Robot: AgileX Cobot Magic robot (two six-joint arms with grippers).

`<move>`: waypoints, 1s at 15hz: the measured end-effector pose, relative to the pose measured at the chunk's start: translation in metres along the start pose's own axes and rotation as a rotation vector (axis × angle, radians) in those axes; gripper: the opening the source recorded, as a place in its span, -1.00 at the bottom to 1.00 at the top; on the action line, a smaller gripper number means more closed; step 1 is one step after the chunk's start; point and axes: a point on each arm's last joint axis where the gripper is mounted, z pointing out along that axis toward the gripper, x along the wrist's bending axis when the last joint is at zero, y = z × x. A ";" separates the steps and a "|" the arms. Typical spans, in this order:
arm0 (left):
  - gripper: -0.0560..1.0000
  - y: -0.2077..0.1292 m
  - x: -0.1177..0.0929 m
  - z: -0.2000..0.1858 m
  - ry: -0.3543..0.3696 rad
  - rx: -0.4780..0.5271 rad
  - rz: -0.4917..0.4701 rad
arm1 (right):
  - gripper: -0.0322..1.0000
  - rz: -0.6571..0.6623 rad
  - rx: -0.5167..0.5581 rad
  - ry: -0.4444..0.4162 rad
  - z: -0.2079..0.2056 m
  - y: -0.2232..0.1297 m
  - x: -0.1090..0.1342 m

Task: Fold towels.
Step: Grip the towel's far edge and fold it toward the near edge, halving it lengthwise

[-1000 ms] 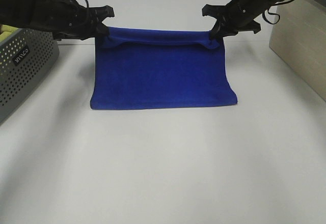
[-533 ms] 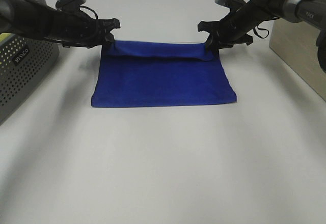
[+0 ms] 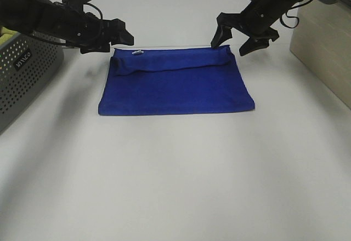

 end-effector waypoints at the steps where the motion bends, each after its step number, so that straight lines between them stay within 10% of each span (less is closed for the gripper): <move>1: 0.48 -0.003 0.004 -0.004 -0.026 0.059 -0.053 | 0.67 0.020 0.055 0.035 -0.003 -0.005 -0.001; 7: 0.42 -0.028 0.025 -0.017 0.087 0.332 -0.218 | 0.55 0.178 0.074 0.051 -0.015 -0.010 -0.025; 15: 0.40 -0.070 0.013 -0.033 0.155 0.338 -0.246 | 0.53 0.194 0.287 0.048 -0.013 -0.063 -0.033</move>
